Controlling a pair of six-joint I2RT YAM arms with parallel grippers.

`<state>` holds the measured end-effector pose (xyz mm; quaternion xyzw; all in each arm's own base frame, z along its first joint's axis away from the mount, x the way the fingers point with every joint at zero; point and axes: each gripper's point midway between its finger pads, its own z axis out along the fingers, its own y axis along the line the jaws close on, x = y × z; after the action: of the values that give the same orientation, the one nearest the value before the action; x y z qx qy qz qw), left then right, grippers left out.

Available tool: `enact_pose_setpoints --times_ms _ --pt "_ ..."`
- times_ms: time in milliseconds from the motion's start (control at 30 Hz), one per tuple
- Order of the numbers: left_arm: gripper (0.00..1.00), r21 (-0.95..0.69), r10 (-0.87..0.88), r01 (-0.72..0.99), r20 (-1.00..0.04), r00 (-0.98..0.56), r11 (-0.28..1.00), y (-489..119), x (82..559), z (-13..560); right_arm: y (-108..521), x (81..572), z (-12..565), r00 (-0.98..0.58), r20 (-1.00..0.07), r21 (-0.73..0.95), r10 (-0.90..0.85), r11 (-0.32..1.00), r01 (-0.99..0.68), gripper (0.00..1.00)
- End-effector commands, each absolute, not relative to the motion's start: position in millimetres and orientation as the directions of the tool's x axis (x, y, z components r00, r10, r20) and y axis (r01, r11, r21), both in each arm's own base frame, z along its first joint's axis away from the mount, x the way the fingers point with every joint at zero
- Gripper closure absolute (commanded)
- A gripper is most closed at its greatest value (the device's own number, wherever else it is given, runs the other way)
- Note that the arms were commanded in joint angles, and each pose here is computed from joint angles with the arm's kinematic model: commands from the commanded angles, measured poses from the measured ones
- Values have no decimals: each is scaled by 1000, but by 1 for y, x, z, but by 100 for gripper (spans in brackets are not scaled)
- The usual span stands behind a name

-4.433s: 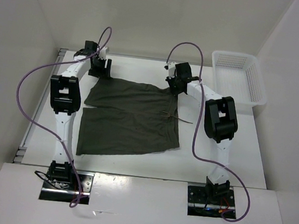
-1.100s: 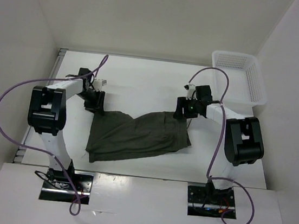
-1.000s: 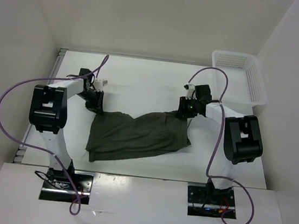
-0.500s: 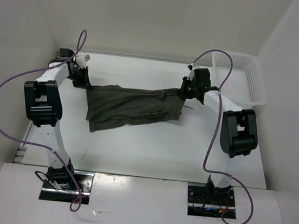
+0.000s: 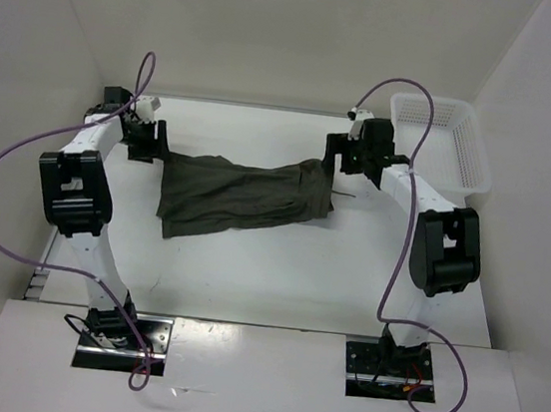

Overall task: Fold and stack the shorts
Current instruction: Fold the shorts

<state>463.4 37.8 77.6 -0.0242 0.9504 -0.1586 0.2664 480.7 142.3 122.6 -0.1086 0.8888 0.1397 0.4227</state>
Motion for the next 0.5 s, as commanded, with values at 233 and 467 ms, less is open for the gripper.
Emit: enact_pose_setpoints --times_ms 233,467 --pt "31 -347 -150 -61 -238 -960 936 13 332 60 161 389 120 -643 -729 241 -235 791 -562 22" --pt "31 -426 -144 -25 -248 -958 904 -4 337 56 190 377 111 -611 -725 256 -318 699 -667 22"
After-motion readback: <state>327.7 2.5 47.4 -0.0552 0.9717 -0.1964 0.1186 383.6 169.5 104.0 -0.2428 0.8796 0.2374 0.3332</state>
